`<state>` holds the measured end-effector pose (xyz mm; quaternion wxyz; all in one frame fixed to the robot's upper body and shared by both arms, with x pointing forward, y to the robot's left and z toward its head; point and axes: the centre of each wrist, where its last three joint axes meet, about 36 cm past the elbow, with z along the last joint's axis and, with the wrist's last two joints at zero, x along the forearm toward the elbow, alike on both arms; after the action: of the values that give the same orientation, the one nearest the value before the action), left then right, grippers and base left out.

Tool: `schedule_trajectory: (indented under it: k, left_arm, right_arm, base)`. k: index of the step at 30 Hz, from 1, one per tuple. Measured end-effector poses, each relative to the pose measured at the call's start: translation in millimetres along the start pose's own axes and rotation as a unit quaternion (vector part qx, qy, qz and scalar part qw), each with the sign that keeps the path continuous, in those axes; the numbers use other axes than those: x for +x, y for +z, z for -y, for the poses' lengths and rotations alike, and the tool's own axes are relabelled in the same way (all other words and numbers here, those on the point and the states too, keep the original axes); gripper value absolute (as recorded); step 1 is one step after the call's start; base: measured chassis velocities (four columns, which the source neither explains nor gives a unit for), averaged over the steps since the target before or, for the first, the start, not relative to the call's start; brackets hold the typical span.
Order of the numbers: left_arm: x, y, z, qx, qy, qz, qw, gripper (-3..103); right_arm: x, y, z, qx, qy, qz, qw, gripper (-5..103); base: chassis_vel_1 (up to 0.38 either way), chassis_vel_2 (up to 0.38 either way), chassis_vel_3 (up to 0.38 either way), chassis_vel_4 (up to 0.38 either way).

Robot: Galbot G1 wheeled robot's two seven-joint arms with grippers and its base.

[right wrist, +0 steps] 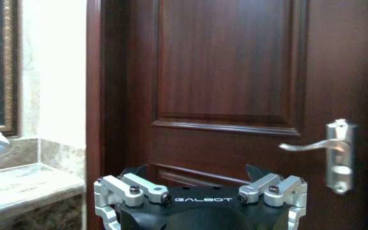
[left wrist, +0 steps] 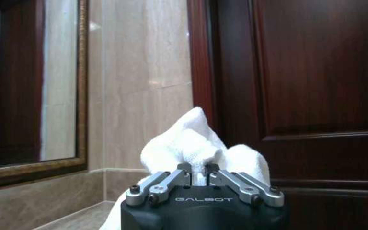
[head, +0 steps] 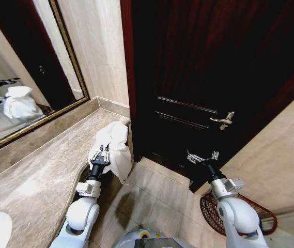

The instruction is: Discard the used towel into the hamper.

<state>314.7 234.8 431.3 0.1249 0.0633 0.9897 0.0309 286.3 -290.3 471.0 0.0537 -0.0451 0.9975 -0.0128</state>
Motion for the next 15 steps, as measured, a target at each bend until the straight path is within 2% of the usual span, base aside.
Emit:
schedule_trajectory:
  k: [15]
  left_arm:
    - [-3.3, 0.6, -2.8, 0.009, 0.006, 0.002, 0.9999, 11]
  right_arm:
    - [-0.3, -0.6, -0.1, 0.005, 0.012, -0.002, 1.000, 100]
  base:
    - [-0.102, -0.103, -0.101, -0.102]
